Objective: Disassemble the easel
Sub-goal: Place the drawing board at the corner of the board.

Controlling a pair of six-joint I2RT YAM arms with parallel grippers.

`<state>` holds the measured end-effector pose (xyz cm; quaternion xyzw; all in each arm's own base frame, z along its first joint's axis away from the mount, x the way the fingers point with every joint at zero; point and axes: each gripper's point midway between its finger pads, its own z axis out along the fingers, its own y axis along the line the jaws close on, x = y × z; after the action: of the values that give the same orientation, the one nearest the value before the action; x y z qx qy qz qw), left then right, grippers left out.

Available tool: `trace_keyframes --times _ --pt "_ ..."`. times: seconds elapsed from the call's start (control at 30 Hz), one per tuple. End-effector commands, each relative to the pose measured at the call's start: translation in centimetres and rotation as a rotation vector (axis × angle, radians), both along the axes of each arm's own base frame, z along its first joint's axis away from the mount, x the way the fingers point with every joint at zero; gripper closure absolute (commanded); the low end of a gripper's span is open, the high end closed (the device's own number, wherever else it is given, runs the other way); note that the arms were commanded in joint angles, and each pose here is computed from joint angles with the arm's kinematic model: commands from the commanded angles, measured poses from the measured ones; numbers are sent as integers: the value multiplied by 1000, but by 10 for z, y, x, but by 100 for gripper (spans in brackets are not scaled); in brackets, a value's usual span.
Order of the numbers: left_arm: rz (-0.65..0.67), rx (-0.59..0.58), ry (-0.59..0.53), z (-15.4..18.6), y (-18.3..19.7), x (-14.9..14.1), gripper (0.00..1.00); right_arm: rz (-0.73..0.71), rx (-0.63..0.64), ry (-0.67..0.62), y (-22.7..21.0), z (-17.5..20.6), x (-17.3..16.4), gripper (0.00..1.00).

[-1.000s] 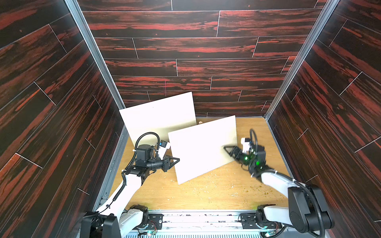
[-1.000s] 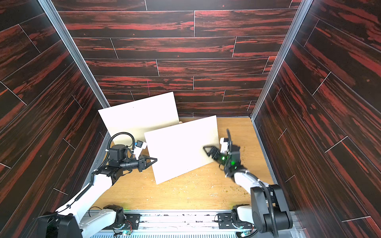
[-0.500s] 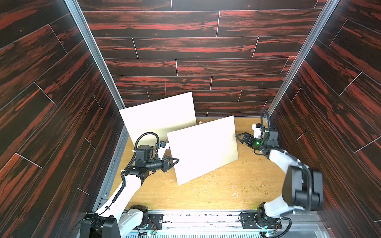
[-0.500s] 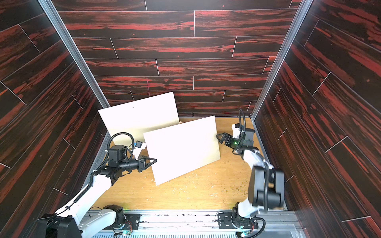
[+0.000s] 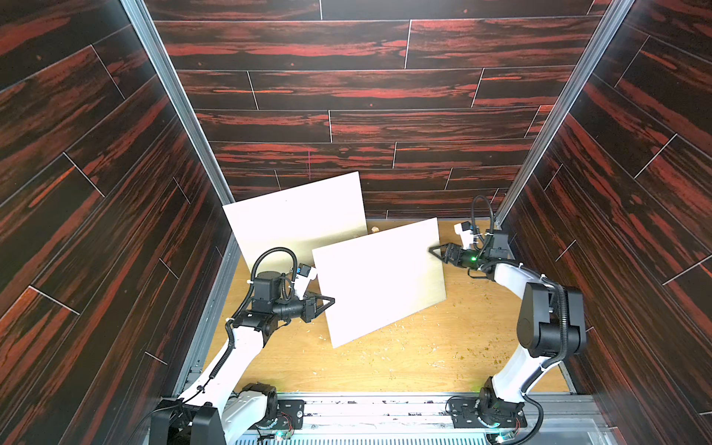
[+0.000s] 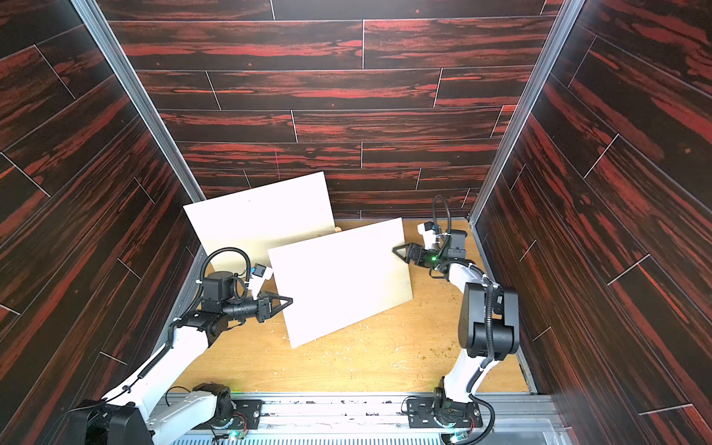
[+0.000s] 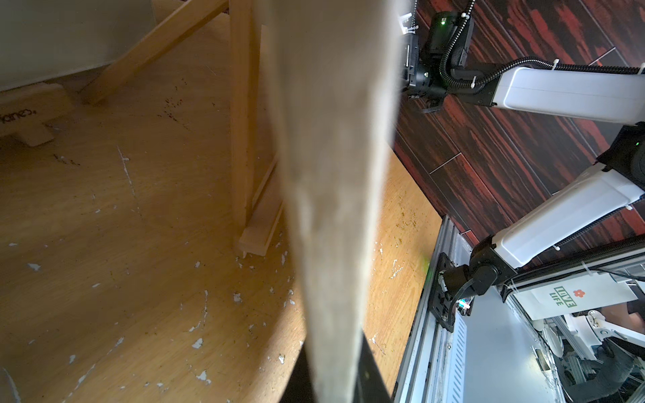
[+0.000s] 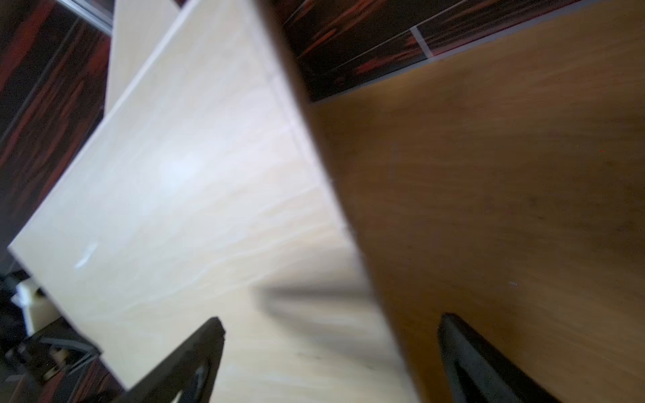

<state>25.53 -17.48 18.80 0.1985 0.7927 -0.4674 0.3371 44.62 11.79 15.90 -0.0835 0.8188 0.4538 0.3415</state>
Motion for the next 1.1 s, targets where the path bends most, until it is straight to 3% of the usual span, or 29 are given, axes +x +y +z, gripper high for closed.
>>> trace_keyframes --times 0.0,0.63,0.87,1.07 --pt "-25 50 47 -15 0 -9 100 109 44 28 21 -16 -25 2" --pt "44 17 169 -24 2 -4 100 71 71 175 26 -22 -135 6" --pt "66 35 235 -35 3 -1 100 5 89 279 30 -43 -172 8" --pt "95 47 319 -49 4 6 100 -97 24 384 22 -75 -200 7"
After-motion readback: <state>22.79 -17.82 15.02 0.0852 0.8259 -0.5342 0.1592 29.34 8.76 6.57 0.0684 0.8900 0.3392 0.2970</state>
